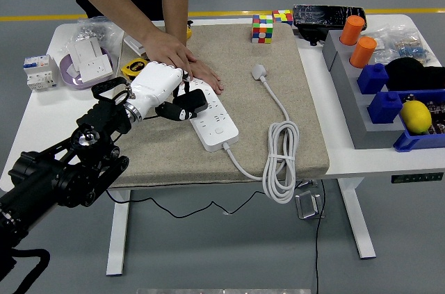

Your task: Pick up the plug,place it near the board,insert it into the board,press the button

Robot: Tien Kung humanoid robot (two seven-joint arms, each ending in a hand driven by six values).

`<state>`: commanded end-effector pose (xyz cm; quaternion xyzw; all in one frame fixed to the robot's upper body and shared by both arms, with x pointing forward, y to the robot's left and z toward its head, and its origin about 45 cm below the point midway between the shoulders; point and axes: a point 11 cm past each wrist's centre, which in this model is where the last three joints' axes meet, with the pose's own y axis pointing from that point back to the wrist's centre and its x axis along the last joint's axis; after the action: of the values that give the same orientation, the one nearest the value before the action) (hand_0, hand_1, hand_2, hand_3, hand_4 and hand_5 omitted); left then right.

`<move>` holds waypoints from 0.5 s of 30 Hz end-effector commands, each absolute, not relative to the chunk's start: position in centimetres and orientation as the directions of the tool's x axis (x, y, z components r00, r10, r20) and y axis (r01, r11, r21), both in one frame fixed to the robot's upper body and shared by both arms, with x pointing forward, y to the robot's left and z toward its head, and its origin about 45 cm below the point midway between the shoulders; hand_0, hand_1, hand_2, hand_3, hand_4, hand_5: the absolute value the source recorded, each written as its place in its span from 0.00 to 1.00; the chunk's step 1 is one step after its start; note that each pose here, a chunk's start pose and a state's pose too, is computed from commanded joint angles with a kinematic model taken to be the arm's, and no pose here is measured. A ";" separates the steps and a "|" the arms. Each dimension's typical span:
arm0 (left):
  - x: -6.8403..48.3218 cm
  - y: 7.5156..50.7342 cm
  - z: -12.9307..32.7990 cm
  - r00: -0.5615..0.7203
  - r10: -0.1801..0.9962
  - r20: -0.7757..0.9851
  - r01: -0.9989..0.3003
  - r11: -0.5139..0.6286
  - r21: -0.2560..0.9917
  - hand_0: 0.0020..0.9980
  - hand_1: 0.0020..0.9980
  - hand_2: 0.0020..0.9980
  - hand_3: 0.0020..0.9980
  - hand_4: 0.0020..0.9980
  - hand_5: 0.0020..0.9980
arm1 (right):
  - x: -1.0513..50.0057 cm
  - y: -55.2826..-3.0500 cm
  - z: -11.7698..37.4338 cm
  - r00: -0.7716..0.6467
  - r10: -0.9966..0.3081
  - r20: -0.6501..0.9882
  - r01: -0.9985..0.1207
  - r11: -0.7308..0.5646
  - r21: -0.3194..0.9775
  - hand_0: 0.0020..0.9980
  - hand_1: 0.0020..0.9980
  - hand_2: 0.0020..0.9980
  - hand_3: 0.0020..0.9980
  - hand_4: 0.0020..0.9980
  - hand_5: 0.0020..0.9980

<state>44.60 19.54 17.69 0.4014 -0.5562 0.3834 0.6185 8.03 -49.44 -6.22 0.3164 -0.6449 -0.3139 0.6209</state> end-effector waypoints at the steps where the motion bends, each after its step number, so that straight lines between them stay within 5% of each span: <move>1: 44.6 19.6 17.6 0.091 0.024 0.996 -0.920 0.384 0.075 0.37 0.29 0.28 0.33 0.58 0.25 | 8.1 -49.4 -6.2 -0.029 -0.798 0.602 -0.019 0.603 0.798 1.00 0.94 0.89 0.90 1.00 1.00; 15: 44.5 20.3 16.5 0.113 -0.006 0.994 -0.923 0.371 0.107 0.38 0.30 0.28 0.33 0.58 0.25 | 7.9 -49.4 -6.2 -0.024 -0.798 0.602 -0.018 0.603 0.798 1.00 0.94 0.89 0.90 1.00 1.00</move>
<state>44.53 20.29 16.51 0.4201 -0.5524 0.3718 0.6165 7.91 -49.43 -6.24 0.3172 -0.6433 -0.3131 0.6225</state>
